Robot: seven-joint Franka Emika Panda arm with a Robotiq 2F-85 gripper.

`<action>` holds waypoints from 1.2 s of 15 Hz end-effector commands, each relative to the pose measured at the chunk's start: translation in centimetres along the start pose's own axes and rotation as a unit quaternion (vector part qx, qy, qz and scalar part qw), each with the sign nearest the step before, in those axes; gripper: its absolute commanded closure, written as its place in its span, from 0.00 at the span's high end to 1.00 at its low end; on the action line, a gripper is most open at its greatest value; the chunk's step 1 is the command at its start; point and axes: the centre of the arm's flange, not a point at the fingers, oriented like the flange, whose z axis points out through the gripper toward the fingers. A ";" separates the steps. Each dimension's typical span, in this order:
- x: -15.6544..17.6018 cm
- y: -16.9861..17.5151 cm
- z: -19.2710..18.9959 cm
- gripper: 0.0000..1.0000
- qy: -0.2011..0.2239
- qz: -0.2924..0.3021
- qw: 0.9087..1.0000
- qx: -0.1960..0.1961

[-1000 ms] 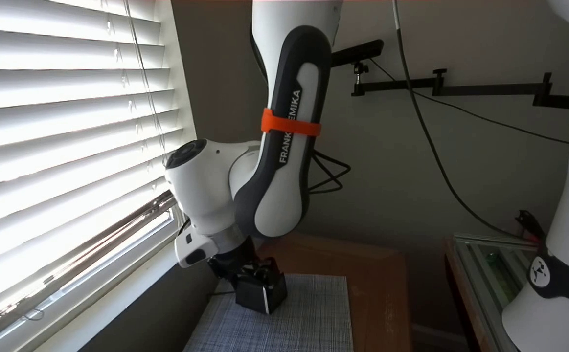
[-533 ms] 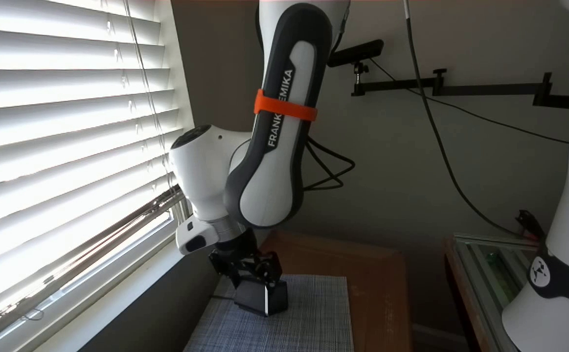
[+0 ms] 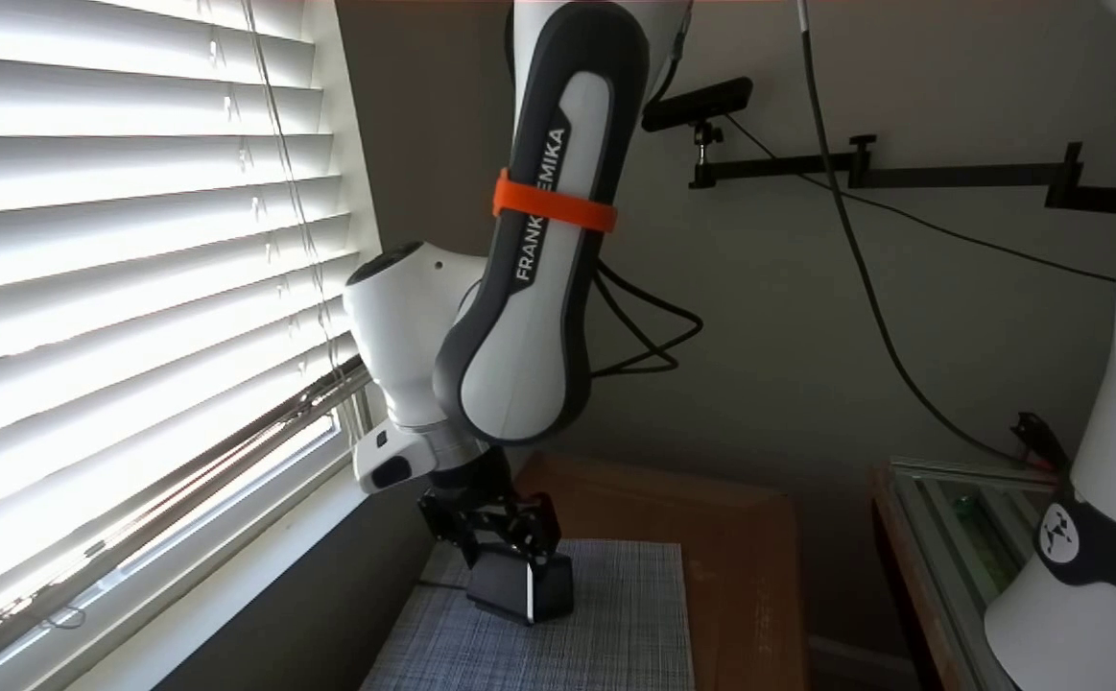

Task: Turn the black gadget to the side

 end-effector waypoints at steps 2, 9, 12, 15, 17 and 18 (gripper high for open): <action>-0.5 -1.1 -1.3 0.58 0.031 -0.013 0.999 -0.008; 0.8 -1.4 -1.8 0.58 0.072 -0.044 0.996 -0.006; 1.5 -1.5 -1.9 0.58 0.100 -0.058 0.993 -0.007; 2.0 -1.5 -2.2 0.58 0.134 -0.070 0.988 -0.011; 2.0 -1.3 -2.0 0.58 0.148 -0.074 0.986 -0.010; 1.8 -1.2 -1.7 0.58 0.153 -0.073 0.985 -0.008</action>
